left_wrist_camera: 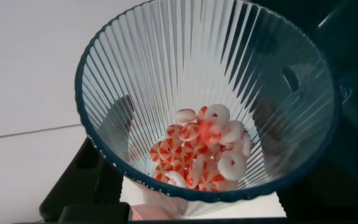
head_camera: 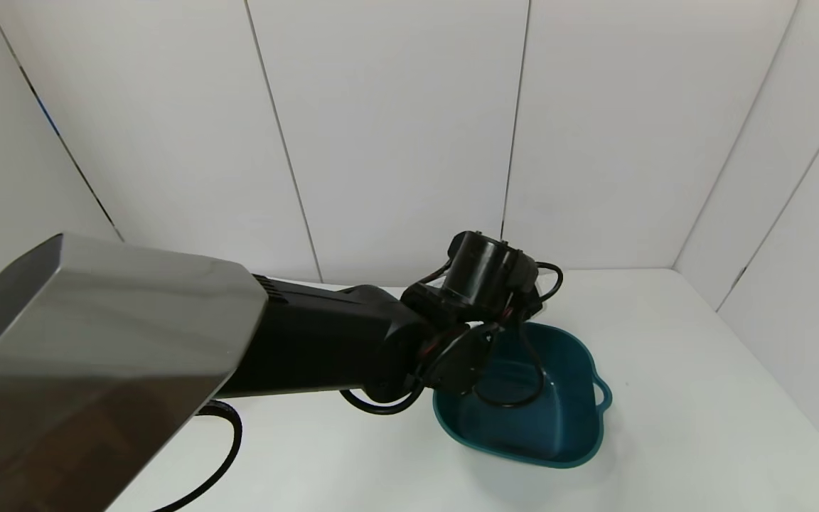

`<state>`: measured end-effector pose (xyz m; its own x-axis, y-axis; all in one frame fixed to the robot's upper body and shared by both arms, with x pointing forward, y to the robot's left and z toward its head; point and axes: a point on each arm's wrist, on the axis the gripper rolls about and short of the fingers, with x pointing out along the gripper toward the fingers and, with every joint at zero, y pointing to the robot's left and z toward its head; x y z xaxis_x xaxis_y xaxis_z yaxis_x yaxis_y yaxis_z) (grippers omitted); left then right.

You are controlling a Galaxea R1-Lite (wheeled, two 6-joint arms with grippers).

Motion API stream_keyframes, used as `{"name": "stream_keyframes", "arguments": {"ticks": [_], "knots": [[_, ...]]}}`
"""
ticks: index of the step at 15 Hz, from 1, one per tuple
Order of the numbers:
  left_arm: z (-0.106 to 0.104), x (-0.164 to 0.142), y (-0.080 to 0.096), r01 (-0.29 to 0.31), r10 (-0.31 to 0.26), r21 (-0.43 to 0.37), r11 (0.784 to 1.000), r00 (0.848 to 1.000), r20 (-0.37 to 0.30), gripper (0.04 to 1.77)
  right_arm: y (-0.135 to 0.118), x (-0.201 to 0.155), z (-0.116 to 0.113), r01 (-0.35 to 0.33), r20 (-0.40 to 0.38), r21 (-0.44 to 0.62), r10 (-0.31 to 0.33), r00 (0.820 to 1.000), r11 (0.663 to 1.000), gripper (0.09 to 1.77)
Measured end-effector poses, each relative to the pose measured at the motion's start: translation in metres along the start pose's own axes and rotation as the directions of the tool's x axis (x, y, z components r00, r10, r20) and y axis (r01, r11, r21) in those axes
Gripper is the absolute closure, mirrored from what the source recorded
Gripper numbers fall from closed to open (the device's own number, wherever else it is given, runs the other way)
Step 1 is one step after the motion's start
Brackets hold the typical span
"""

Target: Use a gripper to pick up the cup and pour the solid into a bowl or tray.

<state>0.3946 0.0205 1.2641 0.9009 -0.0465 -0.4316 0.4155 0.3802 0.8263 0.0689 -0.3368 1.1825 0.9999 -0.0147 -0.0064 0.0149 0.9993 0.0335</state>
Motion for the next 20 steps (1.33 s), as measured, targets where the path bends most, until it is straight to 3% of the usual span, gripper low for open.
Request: {"name": "stream_keyframes", "arguments": {"ticks": [9,20], "knots": [[0.010,-0.009,-0.004,-0.042,0.061,0.167,0.985,0.992,-0.111,0.48,0.000,0.000,0.000,0.000,0.000,0.000,0.000,1.000,1.000,0.15],[0.021,-0.018,-0.018,-0.059,0.112,0.363,0.930,0.986,-0.127,0.48,0.000,0.000,0.000,0.000,0.000,0.000,0.000,1.000,1.000,0.15]]}}
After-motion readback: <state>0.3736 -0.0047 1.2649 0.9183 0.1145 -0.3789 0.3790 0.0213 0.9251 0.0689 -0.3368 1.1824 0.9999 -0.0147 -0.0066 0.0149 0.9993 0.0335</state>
